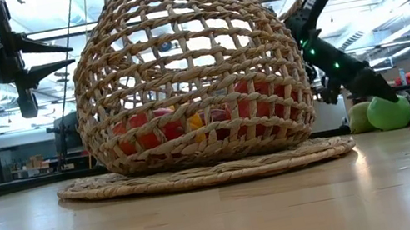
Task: Build produce basket
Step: Put the green apple into the basket
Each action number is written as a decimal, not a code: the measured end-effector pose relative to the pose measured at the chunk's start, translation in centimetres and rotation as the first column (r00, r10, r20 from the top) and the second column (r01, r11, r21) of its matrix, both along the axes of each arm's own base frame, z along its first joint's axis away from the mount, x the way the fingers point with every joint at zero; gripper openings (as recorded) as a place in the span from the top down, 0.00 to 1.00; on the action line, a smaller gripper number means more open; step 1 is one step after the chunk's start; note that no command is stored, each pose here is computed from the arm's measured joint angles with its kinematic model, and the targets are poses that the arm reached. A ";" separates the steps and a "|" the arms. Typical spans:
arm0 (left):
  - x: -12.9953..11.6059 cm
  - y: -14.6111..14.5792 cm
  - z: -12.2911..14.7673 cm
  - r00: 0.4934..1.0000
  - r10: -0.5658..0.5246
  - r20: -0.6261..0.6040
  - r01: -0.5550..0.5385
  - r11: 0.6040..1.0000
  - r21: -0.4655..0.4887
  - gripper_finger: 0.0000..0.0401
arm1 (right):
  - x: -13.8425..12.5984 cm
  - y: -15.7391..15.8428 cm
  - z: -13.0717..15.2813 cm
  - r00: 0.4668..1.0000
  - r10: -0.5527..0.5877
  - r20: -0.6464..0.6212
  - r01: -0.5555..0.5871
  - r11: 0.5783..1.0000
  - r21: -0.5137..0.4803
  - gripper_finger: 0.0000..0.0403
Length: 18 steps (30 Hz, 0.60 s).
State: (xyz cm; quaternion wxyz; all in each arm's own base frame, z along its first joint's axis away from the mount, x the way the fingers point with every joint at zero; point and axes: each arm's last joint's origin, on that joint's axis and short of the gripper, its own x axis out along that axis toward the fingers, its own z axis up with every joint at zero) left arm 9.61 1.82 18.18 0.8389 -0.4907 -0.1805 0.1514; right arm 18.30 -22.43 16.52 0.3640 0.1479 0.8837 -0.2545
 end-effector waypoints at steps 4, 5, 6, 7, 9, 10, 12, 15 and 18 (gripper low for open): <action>0.0 0.0 0.0 1.000 0.000 0.000 0.000 1.000 0.000 0.78 | -0.2 -0.6 -1.4 0.999 0.013 -0.040 -0.012 0.999 0.035 0.08; 0.0 0.0 0.0 1.000 0.000 0.000 0.000 1.000 0.000 0.78 | -0.2 -0.8 -1.7 0.999 0.011 -0.040 -0.009 0.999 0.038 0.08; 0.0 0.0 0.0 1.000 0.000 0.000 0.000 1.000 0.000 0.77 | -0.2 -0.9 -2.0 0.999 0.009 -0.041 -0.007 0.999 0.039 0.08; 0.0 0.0 0.0 1.000 0.000 0.000 0.000 1.000 0.000 0.77 | -0.3 -1.0 -2.2 0.999 0.011 -0.043 -0.009 0.999 0.043 0.08; 0.0 0.0 0.0 1.000 0.001 0.000 -0.001 1.000 0.000 0.78 | -0.3 -1.2 -2.6 0.999 0.019 -0.051 -0.016 0.998 0.058 0.08; 0.0 0.0 0.0 1.000 0.000 0.000 0.000 1.000 0.000 0.78 | -0.3 -1.2 -2.8 0.998 0.023 -0.052 -0.019 0.998 0.065 0.08; 0.0 0.0 0.0 1.000 0.000 0.000 0.000 1.000 0.000 0.78 | -0.2 -1.3 -3.0 0.998 0.028 -0.049 -0.024 0.997 0.068 0.08; 0.0 0.0 0.0 1.000 0.000 0.000 0.000 1.000 0.000 0.77 | -0.1 -1.4 -2.9 0.999 0.033 -0.020 -0.032 0.997 0.066 0.07; 0.0 0.0 0.0 1.000 0.000 0.000 0.000 1.000 0.000 0.78 | 0.0 -1.4 -2.9 1.000 0.015 0.008 -0.016 0.997 0.069 0.07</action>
